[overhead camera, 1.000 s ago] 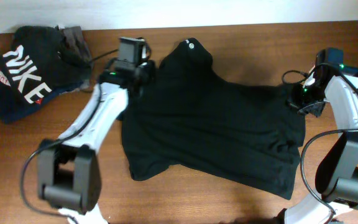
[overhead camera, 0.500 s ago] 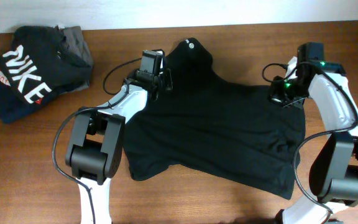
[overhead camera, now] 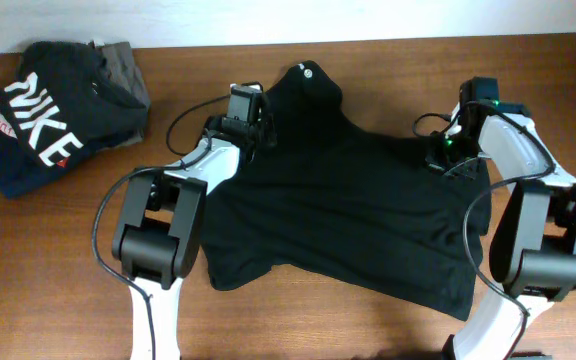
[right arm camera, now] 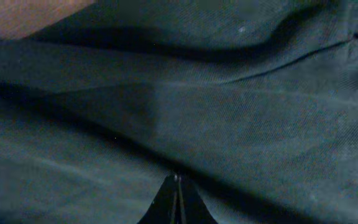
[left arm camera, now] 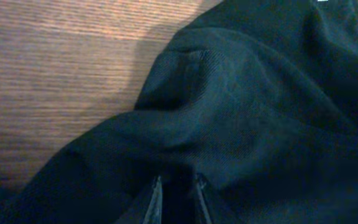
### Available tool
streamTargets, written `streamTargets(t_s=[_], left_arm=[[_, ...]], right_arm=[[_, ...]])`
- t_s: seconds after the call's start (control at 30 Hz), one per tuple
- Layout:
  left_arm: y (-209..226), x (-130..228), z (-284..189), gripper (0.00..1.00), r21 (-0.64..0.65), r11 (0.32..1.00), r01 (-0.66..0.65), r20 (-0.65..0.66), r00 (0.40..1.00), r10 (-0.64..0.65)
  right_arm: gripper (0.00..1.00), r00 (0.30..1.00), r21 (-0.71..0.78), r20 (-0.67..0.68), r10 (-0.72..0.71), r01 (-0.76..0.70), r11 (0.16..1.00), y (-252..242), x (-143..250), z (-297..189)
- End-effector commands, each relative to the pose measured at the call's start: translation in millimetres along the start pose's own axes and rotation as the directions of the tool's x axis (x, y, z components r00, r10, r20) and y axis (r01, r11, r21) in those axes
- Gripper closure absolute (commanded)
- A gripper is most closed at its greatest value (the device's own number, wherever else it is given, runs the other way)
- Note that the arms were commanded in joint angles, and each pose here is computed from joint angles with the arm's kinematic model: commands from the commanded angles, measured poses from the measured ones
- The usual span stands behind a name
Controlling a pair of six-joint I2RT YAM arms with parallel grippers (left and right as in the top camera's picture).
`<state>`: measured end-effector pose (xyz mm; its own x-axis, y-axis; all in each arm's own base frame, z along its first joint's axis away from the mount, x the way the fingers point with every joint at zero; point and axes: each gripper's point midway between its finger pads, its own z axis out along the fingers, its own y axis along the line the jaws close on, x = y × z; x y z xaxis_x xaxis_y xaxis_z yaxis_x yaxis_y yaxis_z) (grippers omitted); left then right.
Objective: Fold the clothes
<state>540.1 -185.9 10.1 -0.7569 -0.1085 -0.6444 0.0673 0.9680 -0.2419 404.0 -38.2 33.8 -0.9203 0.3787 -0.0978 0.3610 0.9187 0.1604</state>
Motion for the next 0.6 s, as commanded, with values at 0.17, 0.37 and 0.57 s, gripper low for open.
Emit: streamTargets(t_s=[0.17, 0.37, 0.57], left_arm=[[36, 5, 9, 0.77, -0.143, 0.990, 0.000, 0.009, 1.000, 0.002], [70, -3, 6, 0.77, -0.183, 0.982, 0.045, 0.018, 0.999, -0.043], [103, -11, 3, 0.77, -0.221, 0.971, 0.090, 0.032, 0.996, -0.085]], right_arm=[[0.96, 0.998, 0.120, 0.056, 0.022, -0.029, 0.992, -25, -15, 0], [0.96, 0.998, 0.131, 0.049, 0.048, -0.054, 0.990, -38, -20, 20], [0.96, 0.998, 0.135, 0.026, 0.065, -0.068, 0.989, -47, -21, 43]])
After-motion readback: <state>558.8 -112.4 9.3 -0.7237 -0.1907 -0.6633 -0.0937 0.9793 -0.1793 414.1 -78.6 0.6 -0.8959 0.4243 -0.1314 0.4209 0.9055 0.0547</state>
